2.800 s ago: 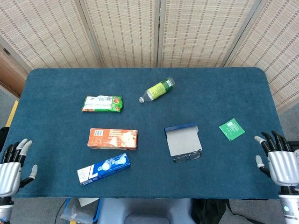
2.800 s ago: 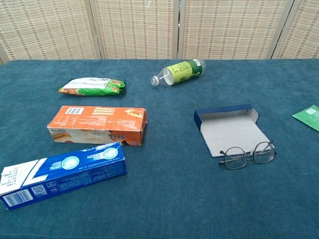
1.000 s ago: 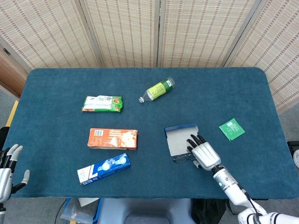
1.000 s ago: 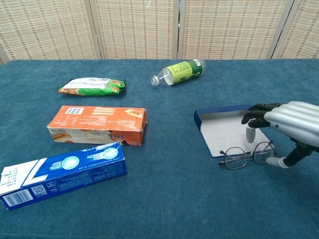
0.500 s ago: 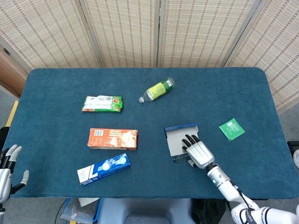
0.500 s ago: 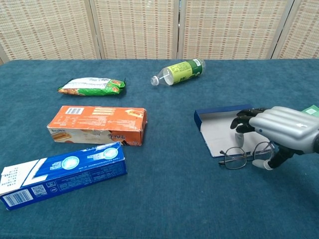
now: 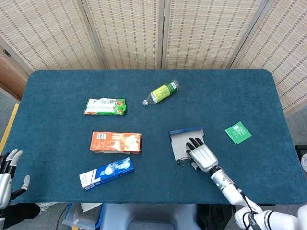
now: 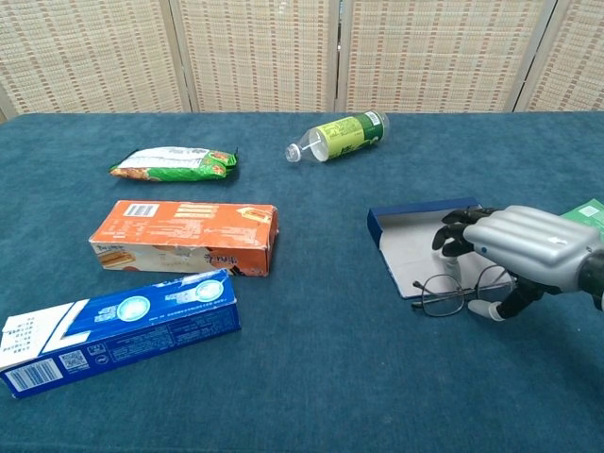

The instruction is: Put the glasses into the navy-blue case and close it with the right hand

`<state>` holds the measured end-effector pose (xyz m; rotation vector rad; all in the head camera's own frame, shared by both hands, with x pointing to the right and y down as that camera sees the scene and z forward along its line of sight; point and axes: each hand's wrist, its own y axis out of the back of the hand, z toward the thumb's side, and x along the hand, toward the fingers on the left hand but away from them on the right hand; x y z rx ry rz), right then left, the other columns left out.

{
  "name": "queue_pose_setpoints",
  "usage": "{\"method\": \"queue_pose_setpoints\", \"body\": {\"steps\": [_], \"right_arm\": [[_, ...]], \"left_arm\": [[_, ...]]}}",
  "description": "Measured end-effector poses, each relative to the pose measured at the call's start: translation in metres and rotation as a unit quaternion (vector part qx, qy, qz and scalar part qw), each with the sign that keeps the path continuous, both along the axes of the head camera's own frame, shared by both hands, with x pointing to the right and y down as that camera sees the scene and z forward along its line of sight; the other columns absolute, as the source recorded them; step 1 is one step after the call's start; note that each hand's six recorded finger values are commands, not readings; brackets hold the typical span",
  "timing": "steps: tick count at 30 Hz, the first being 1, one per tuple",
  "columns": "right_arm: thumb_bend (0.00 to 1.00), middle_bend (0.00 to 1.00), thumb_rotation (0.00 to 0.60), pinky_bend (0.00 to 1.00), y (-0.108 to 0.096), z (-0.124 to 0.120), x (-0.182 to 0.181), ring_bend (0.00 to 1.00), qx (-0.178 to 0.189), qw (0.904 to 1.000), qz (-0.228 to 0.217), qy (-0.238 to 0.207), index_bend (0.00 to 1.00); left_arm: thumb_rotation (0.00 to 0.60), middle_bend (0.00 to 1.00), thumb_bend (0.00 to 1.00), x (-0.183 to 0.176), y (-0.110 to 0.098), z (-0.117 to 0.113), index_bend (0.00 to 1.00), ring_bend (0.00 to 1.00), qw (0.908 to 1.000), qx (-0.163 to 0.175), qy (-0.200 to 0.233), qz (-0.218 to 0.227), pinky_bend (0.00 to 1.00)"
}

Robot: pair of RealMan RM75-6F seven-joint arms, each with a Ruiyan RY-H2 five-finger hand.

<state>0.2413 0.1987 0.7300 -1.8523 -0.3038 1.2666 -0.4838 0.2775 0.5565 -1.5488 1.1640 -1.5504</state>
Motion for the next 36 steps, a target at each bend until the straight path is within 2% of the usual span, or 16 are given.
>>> {"method": "queue_pose_setpoints", "body": {"steps": [5,10,17,28,36], "right_arm": [[0.34,0.22,0.6,0.12,-0.001,0.002,-0.002,0.06,0.001,1.0,0.0,-0.002,0.5],[0.41,0.25,0.6,0.12,-0.002,0.004,-0.003,0.06,0.002,1.0,0.001,-0.003,0.55],[0.45,0.26,0.6,0.12,-0.007,0.003,-0.002,0.06,0.009,0.9999,0.007,-0.007,0.56],[0.46,0.26,0.6,0.12,-0.033,-0.004,-0.003,0.06,0.034,0.9991,0.022,-0.011,0.57],[0.46,0.26,0.6,0.12,-0.051,0.005,-0.006,0.06,0.025,0.9989,0.04,0.003,0.57]], "left_arm": [[0.6,0.0,0.42,-0.001,0.001,0.0,0.07,0.0,1.0,0.0,0.0,-0.001,0.0],[0.6,0.0,0.42,-0.003,0.002,0.0,0.07,0.0,1.0,0.0,0.0,-0.004,0.0],[0.6,0.0,0.42,-0.005,0.003,0.001,0.07,0.0,1.0,-0.001,-0.001,-0.007,0.0],[0.6,0.0,0.42,-0.007,0.004,0.002,0.07,0.0,1.0,-0.001,0.0,-0.008,0.0],[0.6,0.0,0.42,-0.006,0.003,0.001,0.07,0.0,1.0,-0.001,0.0,-0.007,0.0]]}}
